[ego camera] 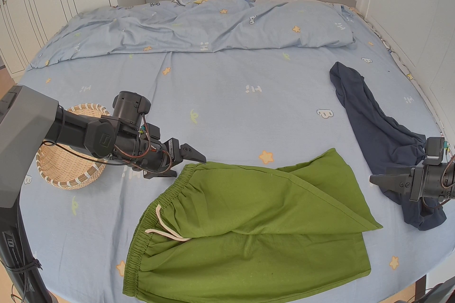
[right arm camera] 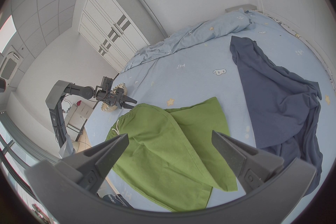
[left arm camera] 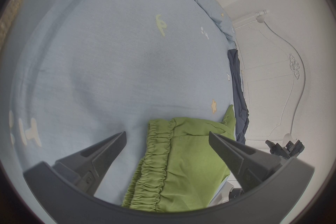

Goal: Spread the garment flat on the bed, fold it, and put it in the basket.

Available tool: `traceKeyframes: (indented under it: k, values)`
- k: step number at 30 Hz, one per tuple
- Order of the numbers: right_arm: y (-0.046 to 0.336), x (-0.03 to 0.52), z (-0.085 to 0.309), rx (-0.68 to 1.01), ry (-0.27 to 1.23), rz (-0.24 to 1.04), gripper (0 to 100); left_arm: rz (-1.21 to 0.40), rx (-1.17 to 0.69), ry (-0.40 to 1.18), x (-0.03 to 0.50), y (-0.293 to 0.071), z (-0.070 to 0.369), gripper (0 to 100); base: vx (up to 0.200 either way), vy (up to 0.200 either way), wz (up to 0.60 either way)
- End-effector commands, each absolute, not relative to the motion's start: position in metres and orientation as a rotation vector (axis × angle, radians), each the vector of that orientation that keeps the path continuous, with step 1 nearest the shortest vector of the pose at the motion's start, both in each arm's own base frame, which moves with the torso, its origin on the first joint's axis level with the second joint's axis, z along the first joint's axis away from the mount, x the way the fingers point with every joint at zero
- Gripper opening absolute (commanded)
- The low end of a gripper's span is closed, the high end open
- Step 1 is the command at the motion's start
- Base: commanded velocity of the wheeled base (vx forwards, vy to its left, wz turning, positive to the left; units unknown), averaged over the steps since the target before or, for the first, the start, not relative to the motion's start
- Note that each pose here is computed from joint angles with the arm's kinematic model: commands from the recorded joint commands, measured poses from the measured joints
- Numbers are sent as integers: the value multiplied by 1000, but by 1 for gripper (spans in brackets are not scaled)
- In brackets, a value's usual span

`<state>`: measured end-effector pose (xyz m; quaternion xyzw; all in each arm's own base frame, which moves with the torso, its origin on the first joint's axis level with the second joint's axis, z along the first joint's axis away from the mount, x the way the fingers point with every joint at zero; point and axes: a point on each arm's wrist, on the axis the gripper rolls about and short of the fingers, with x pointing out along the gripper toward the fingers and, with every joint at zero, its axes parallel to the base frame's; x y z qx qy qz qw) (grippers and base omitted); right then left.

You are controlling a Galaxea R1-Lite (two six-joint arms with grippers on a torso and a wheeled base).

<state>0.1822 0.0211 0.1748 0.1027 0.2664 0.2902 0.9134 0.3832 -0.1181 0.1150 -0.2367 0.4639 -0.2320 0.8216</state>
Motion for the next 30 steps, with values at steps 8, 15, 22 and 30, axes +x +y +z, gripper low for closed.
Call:
traceKeyframes:
  k: [8,15,22,30]
  values:
    - [23,182,173,212,556,608,100,-512,-491,1016,380,-129,107,100,0,0,0]
    - [23,182,173,213,557,609,100,-508,-489,1033,381,-130,101,0,0,0,0]
    - [24,182,173,213,559,610,100,-511,-487,1030,381,-131,102,0,0,0,0]
    - [22,186,168,221,580,596,100,-498,-504,985,375,-119,121,0,0,0,0]
